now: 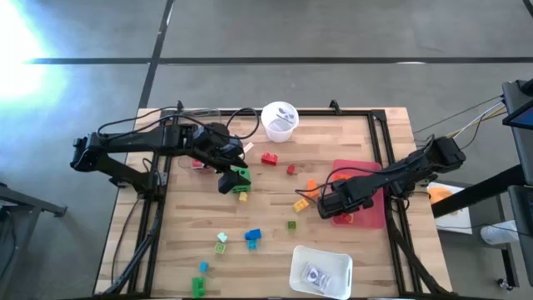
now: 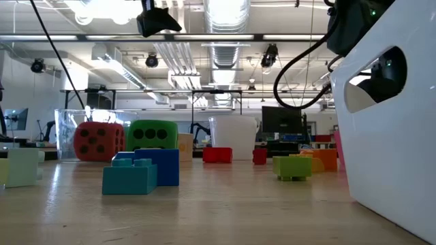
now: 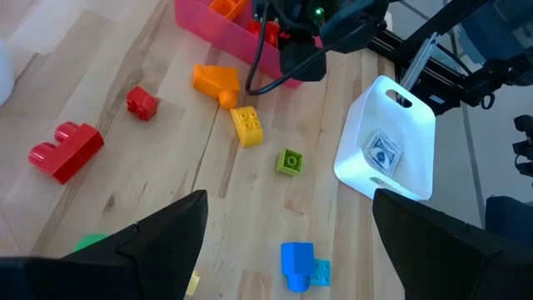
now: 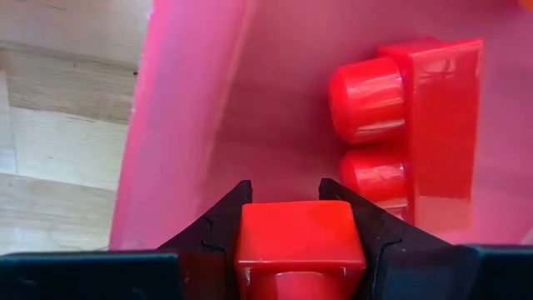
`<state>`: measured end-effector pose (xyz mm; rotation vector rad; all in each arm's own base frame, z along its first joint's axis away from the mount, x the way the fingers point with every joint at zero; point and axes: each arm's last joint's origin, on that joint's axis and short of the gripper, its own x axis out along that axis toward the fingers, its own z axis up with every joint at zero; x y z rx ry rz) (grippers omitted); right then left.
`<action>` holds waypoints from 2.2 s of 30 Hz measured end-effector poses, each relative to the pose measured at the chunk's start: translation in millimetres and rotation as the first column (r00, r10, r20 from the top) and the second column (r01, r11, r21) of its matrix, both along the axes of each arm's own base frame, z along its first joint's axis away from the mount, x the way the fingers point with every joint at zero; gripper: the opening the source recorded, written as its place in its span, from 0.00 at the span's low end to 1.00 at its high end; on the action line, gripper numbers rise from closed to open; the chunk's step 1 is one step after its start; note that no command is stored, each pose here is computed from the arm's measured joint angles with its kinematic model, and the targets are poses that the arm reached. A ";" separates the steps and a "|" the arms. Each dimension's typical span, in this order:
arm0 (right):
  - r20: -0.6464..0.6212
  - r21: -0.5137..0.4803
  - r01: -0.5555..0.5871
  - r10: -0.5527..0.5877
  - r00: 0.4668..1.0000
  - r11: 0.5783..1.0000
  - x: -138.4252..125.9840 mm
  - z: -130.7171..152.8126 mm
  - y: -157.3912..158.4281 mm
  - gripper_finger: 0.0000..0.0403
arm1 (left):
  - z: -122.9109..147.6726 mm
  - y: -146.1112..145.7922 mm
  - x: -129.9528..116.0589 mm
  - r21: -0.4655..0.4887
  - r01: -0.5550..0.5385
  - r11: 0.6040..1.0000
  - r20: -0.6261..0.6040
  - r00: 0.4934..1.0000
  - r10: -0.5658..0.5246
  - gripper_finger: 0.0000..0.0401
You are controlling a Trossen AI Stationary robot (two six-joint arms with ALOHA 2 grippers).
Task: Pick & Place Toys
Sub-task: Put the red game piece into the pink bin, then put the orange game piece into the pink bin
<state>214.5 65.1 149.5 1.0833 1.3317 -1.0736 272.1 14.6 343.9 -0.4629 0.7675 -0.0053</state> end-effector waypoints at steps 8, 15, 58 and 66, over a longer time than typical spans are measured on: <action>0.001 -0.002 -0.008 0.008 1.000 1.000 0.0 0.0 0.0 0.29 | 0.0 0.0 0.0 0.000 0.000 1.000 0.000 1.000 0.000 0.85; 0.008 -0.006 -0.034 0.034 0.999 0.999 0.8 0.6 0.0 0.48 | 0.0 0.0 0.0 0.000 0.000 1.000 0.000 1.000 0.000 0.85; 0.143 -0.031 -0.186 0.188 0.972 0.982 24.5 122.8 -14.5 0.89 | -4.1 -0.3 -4.1 -0.010 -0.006 1.000 -0.062 0.998 0.005 0.85; 0.129 -0.077 -0.347 0.355 0.926 0.935 65.7 128.6 -35.0 0.89 | -4.3 -2.8 -7.8 -0.033 -0.021 0.999 -0.090 0.996 0.018 0.85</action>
